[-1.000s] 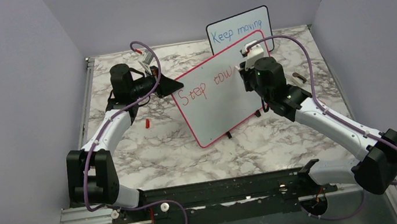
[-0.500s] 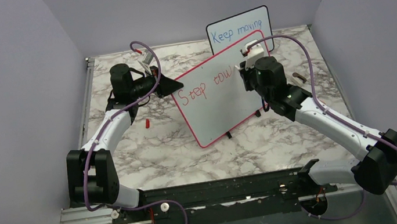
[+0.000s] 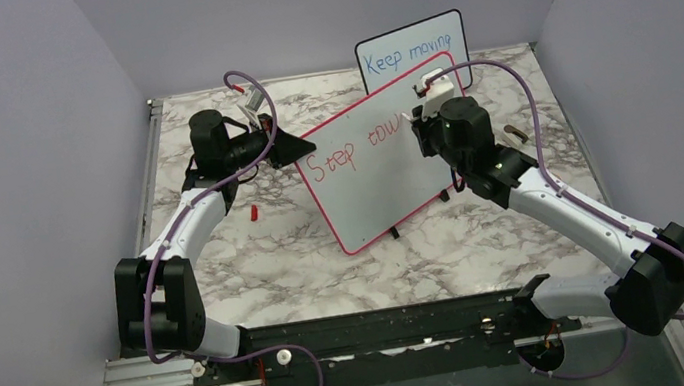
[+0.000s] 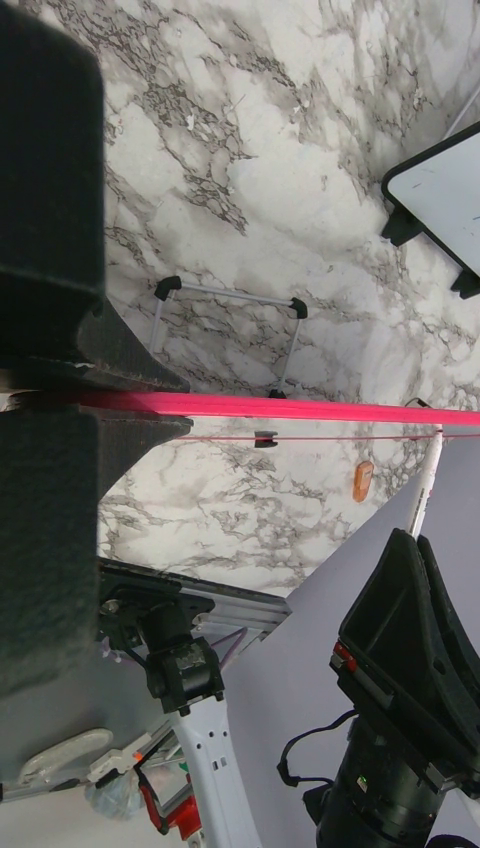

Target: Write a sentence on the whiteboard

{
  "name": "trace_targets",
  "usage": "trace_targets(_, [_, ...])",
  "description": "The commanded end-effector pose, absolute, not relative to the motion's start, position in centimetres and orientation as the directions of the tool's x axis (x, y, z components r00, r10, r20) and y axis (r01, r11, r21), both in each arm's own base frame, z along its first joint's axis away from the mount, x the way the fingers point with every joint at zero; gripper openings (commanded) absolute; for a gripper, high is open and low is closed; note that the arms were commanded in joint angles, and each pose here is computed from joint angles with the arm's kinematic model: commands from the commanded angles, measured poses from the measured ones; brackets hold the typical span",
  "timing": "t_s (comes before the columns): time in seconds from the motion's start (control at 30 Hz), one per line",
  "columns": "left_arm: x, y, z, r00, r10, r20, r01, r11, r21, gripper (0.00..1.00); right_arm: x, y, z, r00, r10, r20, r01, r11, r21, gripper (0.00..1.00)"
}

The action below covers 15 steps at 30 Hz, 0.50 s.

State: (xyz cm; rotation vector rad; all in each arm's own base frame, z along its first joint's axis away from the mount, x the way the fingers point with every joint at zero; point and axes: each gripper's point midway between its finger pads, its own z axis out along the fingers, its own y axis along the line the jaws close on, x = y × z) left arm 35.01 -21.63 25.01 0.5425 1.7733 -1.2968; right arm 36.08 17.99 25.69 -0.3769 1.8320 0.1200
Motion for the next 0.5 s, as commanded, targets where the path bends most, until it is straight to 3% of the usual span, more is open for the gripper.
trace_targets(0.0, [34.0, -22.0, 22.3, -0.614, -0.078, -0.786, 0.720, 0.353, -0.597, 0.00, 35.6, 18.7, 25.3, -0.265, -0.188, -0.946, -0.360, 0.929, -0.083, 0.01])
trace_targets(0.47, [34.0, -22.0, 22.2, -0.613, -0.078, -0.786, 0.719, 0.356, -0.597, 0.00, 34.3, 18.2, 23.1, -0.326, -0.219, -0.919, -0.377, 0.922, -0.086, 0.01])
